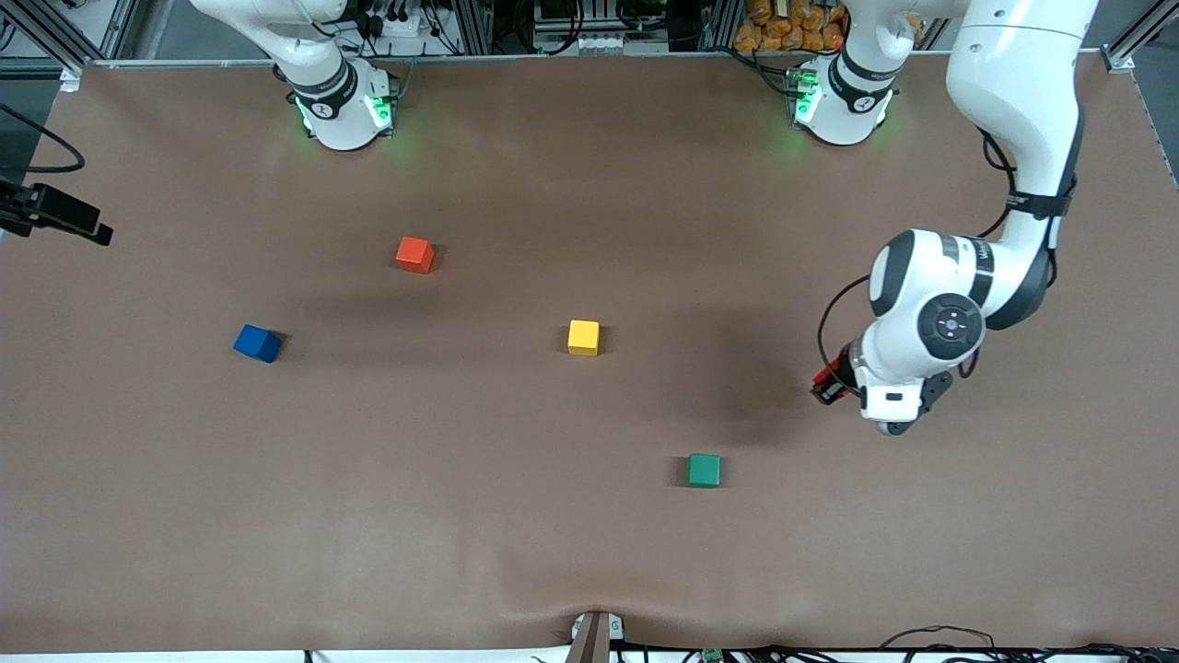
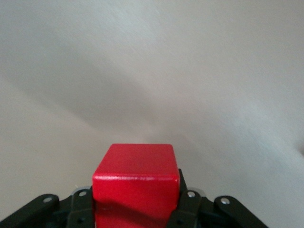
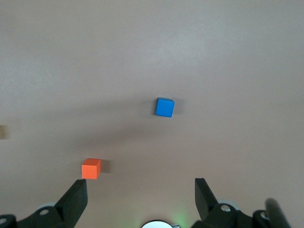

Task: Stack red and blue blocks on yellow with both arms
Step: 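Lift the red cube and carry it over the yellow cube, then lower the red cube onto the yellow cube with the left gripper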

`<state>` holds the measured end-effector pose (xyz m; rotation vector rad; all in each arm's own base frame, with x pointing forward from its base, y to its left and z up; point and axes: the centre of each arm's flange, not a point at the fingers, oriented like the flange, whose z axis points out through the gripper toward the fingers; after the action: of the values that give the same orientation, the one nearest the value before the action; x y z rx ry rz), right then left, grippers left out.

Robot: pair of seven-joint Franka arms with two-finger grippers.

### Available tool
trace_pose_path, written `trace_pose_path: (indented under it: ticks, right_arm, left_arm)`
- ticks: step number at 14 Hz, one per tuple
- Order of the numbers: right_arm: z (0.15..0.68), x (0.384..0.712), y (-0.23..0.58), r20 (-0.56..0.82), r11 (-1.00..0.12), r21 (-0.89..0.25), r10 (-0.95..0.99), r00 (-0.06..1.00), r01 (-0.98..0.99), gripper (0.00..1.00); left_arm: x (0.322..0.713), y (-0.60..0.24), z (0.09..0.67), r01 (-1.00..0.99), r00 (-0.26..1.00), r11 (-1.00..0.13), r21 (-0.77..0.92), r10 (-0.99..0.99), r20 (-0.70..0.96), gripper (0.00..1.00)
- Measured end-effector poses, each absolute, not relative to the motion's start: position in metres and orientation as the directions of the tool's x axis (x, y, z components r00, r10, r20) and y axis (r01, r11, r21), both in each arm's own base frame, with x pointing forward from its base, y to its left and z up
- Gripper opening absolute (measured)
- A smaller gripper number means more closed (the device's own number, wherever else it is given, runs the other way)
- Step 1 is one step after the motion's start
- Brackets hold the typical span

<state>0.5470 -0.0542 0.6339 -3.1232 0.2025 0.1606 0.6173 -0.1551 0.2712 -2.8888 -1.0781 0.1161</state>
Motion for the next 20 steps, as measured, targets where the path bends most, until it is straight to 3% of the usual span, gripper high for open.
trace_pose_path:
  ticks: [7, 14, 20]
  right_arm:
    - [0.634, 0.547, -0.056, -0.104, -0.991, -0.001, -0.132, 0.986, -0.133, 1.00]
    - [0.630, 0.549, -0.057, -0.111, -0.991, -0.001, -0.132, 0.985, -0.133, 1.00]
    - [0.629, 0.549, -0.057, -0.113, -0.991, 0.000, -0.133, 0.985, -0.134, 1.00]
  left_arm:
    - [0.602, -0.250, 0.299, 0.541, 0.840, -0.840, -0.031, 0.542, -0.018, 0.56]
    - [0.559, -0.390, 0.331, 0.333, 0.942, -0.942, 0.027, 0.334, 0.042, 0.56]
    - [0.538, -0.480, 0.304, 0.162, 0.985, -0.986, 0.045, 0.165, 0.053, 0.56]
